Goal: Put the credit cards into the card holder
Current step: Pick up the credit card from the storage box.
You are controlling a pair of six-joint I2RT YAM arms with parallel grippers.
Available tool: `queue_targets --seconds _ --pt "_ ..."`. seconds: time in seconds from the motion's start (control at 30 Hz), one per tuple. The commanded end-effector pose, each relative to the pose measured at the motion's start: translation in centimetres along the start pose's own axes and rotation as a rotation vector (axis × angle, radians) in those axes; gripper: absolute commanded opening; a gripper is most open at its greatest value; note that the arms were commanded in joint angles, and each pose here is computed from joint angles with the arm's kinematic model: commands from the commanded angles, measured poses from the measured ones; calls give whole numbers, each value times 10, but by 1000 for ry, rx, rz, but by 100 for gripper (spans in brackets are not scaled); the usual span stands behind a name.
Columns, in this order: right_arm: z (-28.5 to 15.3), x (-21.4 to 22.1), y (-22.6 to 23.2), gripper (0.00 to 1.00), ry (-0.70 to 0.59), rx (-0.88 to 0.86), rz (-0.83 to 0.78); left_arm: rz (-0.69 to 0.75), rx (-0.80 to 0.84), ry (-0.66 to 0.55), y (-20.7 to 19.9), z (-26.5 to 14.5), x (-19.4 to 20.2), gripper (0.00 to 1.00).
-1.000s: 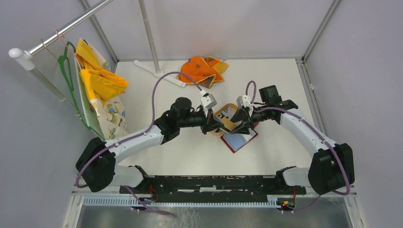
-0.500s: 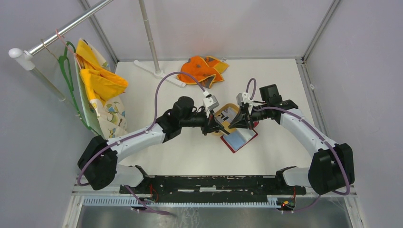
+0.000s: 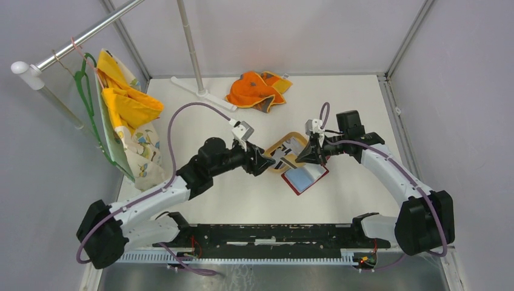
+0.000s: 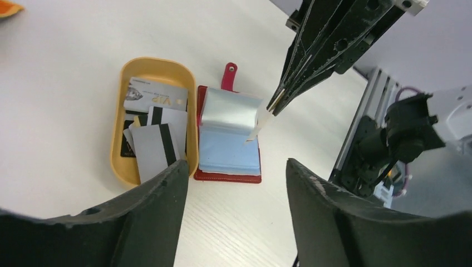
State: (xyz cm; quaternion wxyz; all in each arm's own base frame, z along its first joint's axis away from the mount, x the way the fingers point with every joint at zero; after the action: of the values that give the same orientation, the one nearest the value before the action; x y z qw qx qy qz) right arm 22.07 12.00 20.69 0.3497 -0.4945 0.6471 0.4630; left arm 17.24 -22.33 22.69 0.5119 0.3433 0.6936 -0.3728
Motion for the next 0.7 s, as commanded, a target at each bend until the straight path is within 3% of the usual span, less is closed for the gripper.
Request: queue_targets --seconds 0.0,0.13,0.2,0.53,0.67 --pt "-10 -2 -3 0 -13 60 -11 -120 -146 -167 -2 -24 -18 76" --pt "-22 3 -6 0 -21 116 7 -209 -156 -194 -7 -37 -12 91" --pt "-29 4 -7 0 -34 146 14 -257 -158 -180 -8 -37 -6 93" --pt "-51 33 -9 0 18 345 62 -427 -136 -114 -11 -30 31 90" --pt "-54 45 -17 0 23 363 143 -472 -139 -90 -14 -23 46 83"
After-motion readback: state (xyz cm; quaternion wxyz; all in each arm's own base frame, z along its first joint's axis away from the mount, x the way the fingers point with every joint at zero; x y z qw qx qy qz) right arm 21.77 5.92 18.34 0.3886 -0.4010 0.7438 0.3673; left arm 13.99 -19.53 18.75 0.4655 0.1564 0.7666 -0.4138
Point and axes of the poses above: each gripper's point midway between its finger pads, its own z axis out along the fingers, its own y axis along the line the jaws close on, x = y × z, the point moved 10 cm from there along -z, back along the fingers, and after that the axes turned 10 degrees about z, right-handed, at the moved point
